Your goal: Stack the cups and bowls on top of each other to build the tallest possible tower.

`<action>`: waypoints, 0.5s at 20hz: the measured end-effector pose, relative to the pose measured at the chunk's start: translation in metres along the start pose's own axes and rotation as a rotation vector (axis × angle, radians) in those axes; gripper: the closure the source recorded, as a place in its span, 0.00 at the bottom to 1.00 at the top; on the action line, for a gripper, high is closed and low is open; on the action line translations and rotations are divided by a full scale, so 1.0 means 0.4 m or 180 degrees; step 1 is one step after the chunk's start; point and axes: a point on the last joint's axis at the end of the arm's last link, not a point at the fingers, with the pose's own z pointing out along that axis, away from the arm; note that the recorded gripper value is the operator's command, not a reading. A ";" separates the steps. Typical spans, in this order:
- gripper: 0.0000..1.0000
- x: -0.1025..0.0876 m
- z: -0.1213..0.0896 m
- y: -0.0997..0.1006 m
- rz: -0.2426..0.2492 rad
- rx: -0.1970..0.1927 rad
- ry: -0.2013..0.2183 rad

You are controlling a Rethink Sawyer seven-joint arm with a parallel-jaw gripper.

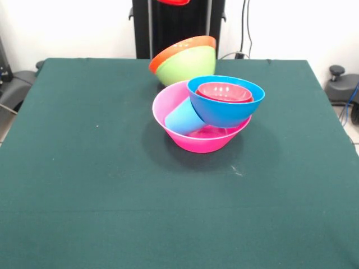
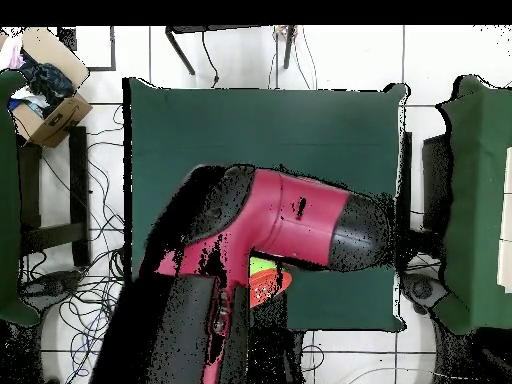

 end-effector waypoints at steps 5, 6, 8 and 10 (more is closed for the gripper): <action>1.00 -0.044 -0.033 -0.058 0.0153 0.0158 0.0042; 1.00 -0.047 -0.033 -0.061 0.0162 0.0167 0.0040; 1.00 -0.070 -0.028 -0.075 0.0218 0.0213 0.0025; 1.00 -0.088 -0.017 -0.083 0.0248 0.0256 0.0023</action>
